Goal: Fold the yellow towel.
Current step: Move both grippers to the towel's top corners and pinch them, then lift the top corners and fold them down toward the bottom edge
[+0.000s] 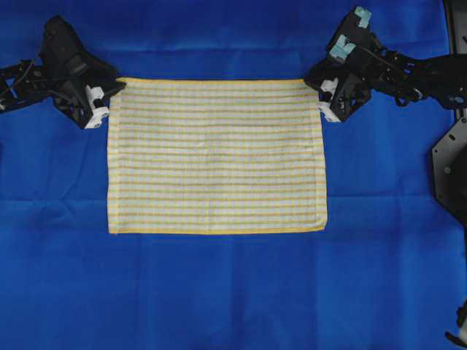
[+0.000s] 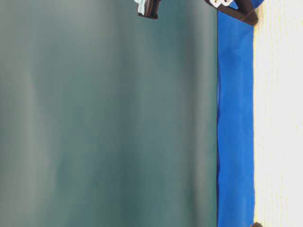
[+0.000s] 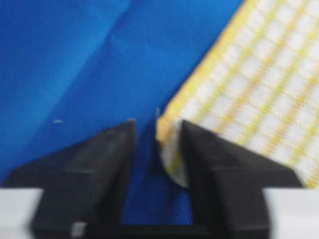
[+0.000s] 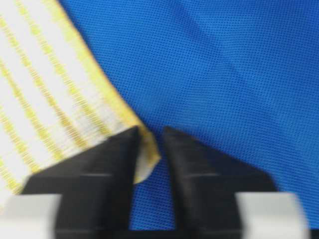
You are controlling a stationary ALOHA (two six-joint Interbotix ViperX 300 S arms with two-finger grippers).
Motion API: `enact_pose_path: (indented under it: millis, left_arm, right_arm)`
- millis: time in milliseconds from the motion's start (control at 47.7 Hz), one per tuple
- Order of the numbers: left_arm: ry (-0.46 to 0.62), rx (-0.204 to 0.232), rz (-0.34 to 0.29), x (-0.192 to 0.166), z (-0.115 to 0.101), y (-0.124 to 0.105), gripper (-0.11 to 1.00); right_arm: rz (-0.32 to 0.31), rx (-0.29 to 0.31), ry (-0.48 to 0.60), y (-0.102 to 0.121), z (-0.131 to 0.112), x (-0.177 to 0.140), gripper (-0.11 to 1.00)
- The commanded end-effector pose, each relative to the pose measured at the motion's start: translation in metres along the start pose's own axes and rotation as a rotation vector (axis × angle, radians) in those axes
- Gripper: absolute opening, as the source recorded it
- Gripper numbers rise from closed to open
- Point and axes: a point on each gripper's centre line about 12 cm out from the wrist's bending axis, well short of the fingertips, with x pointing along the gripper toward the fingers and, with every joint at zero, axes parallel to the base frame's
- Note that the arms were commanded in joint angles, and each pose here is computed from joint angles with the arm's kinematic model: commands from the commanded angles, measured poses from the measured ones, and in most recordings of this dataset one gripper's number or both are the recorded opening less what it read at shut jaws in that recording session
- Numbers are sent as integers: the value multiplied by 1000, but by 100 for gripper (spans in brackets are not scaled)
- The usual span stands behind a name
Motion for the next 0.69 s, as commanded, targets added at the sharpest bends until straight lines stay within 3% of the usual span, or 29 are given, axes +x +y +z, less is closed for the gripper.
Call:
enact_pose_path:
  millis: [0,63,105,357,671]
  left_arm:
    - [25,-5,7,2,1,2,20]
    - [35,-4,8,2,-1,2,7]
    - [35,-6,8,2,0,2,4]
    - [15,-8,6,3,7,2,4]
    - [-90,-5,4,-8,36,2,4]
  right_arm:
    - [-2,3,-19,-1,4,-1,16]
    - [-2,3,-19,-1,4,-2,4]
    - [-2,3,-20,-1,4,-2,3]
    - [1,4,-35,0,8,-4,3]
    - [15,5,-100,3,27,-24,3]
